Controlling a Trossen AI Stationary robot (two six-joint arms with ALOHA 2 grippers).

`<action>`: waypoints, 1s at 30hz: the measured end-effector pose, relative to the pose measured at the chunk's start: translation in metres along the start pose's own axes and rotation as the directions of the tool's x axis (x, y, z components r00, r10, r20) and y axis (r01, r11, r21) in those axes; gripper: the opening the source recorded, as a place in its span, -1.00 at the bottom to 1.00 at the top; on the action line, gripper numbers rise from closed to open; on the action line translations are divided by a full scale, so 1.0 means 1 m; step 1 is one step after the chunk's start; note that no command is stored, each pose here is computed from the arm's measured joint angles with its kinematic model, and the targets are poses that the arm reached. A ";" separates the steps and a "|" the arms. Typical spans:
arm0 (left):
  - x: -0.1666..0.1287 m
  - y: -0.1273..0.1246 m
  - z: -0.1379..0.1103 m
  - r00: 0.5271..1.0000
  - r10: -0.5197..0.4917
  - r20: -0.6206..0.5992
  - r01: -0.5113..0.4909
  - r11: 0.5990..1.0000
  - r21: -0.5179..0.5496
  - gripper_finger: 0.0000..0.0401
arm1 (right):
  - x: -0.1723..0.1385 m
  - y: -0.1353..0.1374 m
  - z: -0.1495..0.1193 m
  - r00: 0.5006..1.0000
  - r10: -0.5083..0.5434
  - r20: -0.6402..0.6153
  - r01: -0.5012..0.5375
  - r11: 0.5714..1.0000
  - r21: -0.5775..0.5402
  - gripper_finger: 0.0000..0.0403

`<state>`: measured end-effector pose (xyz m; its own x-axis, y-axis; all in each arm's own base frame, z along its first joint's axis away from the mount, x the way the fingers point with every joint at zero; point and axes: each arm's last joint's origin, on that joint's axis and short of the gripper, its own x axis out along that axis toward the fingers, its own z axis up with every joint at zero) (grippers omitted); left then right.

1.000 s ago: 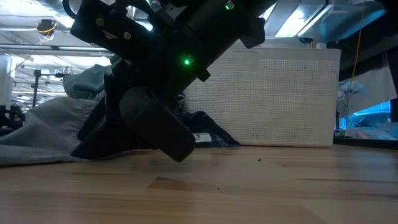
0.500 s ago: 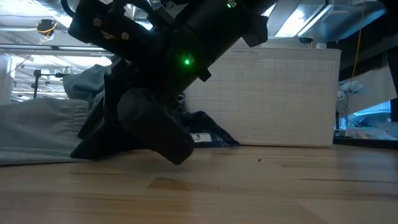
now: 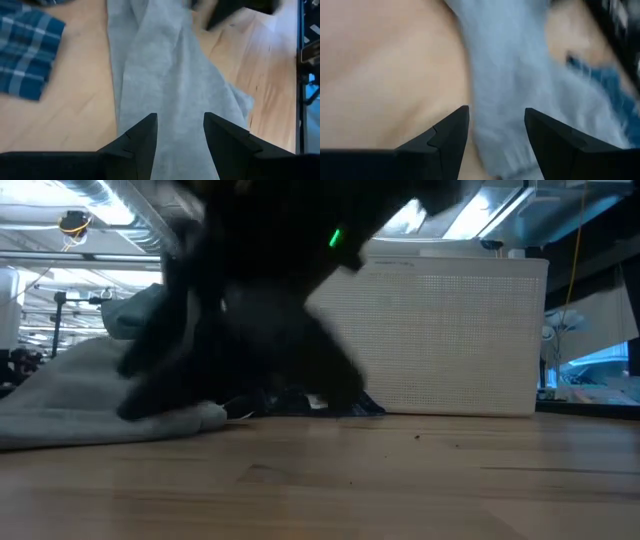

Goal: Sort clothes
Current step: Put the gray boxer into the white laundry bin

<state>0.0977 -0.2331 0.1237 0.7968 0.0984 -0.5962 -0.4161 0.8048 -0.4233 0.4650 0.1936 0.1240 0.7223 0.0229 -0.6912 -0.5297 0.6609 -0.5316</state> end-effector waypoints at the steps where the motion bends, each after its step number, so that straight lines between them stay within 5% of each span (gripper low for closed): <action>1: 0.001 0.000 0.001 1.000 0.002 0.010 -0.002 1.000 0.006 -0.22 | -0.004 0.004 0.005 1.000 0.003 0.015 -0.002 0.999 -0.038 0.06; 8: 0.022 0.003 0.008 0.995 0.071 0.074 -0.073 0.997 0.029 -0.22 | 0.000 0.035 0.019 0.997 -0.052 0.056 0.064 0.969 -0.238 0.06; 15: 0.042 0.014 0.012 0.986 0.163 0.034 -0.164 0.986 0.021 -0.22 | 0.018 0.027 0.007 0.993 -0.118 0.024 0.120 0.970 -0.212 0.06; 30: 0.058 0.013 0.025 0.978 0.207 0.028 -0.208 0.976 0.058 -0.22 | 0.026 0.015 -0.007 0.999 -0.026 0.022 0.031 0.953 -0.300 0.06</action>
<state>0.1495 -0.2026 0.1002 0.7054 0.2792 -0.6515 -0.5470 0.7990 -0.2499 0.4728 0.1983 0.0948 0.7454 0.0223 -0.6662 -0.6159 0.4054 -0.6755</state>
